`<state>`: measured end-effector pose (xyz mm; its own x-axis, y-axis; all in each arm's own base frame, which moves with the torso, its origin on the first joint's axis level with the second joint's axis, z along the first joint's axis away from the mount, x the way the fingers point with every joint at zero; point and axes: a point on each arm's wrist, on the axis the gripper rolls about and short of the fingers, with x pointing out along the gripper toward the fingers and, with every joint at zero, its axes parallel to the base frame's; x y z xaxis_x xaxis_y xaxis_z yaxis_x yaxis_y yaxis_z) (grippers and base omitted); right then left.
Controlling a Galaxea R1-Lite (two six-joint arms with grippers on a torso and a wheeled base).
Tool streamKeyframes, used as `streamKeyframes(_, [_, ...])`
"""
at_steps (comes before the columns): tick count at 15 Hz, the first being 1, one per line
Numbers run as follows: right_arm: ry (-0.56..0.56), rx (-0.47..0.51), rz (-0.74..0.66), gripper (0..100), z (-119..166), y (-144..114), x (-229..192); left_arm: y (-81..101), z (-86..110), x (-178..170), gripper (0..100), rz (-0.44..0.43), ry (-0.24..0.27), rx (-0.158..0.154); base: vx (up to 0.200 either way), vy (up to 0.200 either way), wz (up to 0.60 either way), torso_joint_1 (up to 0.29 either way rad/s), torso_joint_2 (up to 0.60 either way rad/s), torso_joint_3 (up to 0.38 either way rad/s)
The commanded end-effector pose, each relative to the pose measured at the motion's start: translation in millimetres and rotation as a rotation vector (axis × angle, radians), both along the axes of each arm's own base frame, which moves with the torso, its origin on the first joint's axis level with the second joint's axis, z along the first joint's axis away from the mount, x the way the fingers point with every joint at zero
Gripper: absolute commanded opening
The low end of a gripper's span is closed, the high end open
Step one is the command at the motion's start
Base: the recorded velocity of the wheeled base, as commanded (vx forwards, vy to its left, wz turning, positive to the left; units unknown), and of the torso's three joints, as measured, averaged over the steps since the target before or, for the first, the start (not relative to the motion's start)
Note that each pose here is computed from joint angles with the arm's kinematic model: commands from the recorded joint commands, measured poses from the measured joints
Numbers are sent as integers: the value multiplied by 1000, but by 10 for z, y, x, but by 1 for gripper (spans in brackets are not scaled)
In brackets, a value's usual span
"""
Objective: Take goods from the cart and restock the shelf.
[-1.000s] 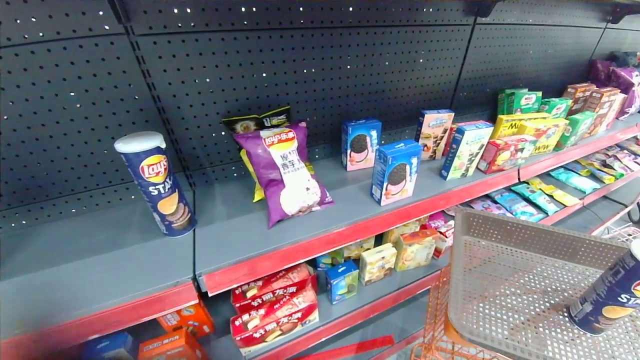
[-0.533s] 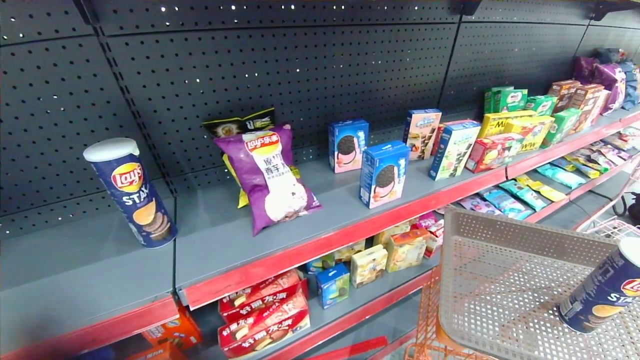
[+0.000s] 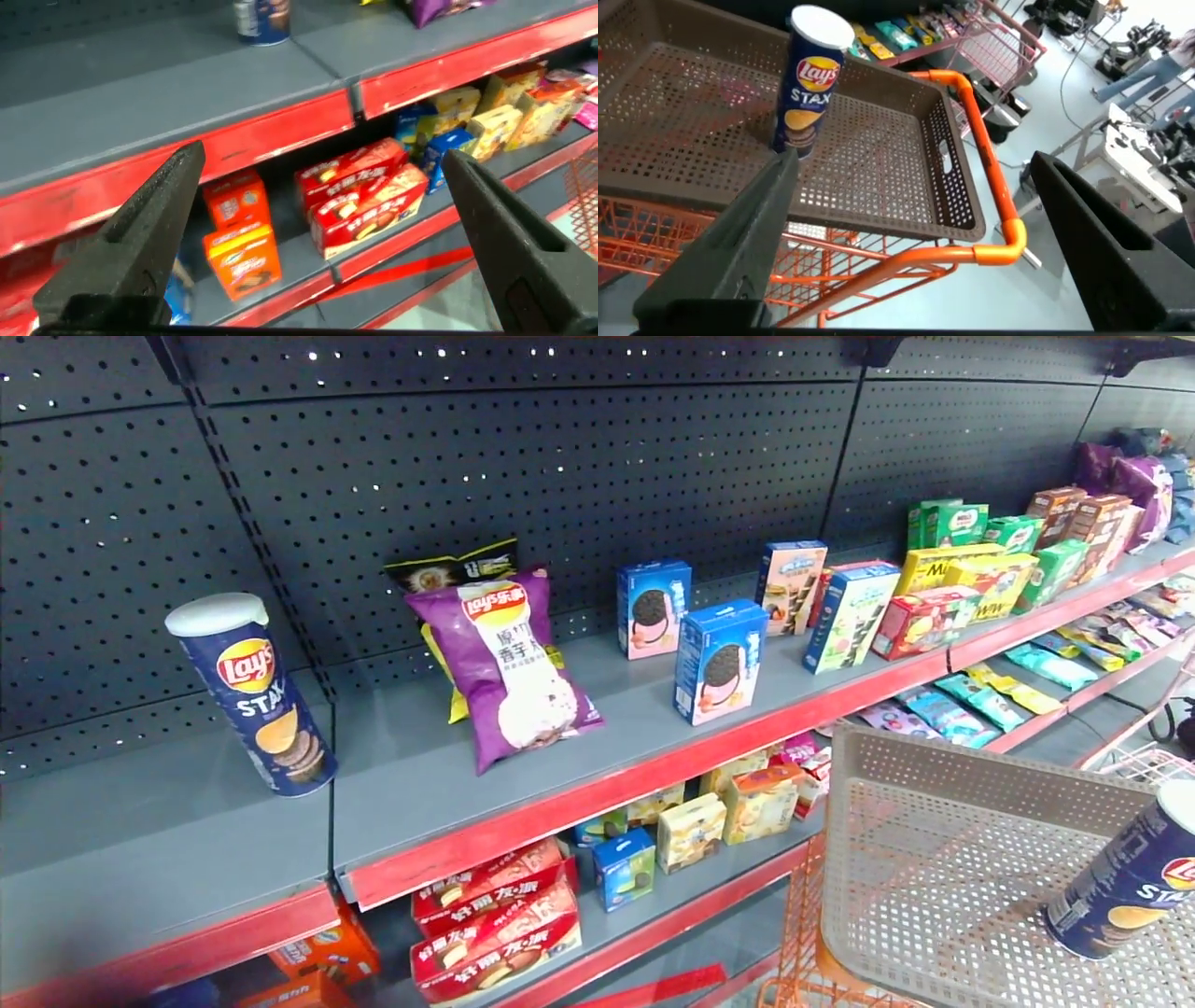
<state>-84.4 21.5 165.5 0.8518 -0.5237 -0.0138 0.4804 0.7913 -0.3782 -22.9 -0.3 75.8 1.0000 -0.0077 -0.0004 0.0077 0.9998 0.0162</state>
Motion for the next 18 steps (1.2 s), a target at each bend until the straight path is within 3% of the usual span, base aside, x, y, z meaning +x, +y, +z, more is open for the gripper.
streamKeyframes(1, [4,1,8,100,-1,-12,12,1,-2,0,100,0,1,-4,0,0,-600,-12,-2,-2])
streamKeyframes(10, [43,14,60,100,-197,-82,241,0,-2,0,100,2,1,-5,0,0,0,0,0,0])
streamKeyframes(13, [42,21,80,100,-198,-78,243,1,-2,0,100,0,1,-5,0,0,-600,-1,-1,-2])
streamKeyframes(16, [75,56,105,100,-293,-92,302,1,-2,0,100,0,1,-5,0,0,0,0,0,0])
streamKeyframes(18, [112,156,83,100,61,-138,487,1,-2,0,100,0,1,-5,0,0,0,0,0,0])
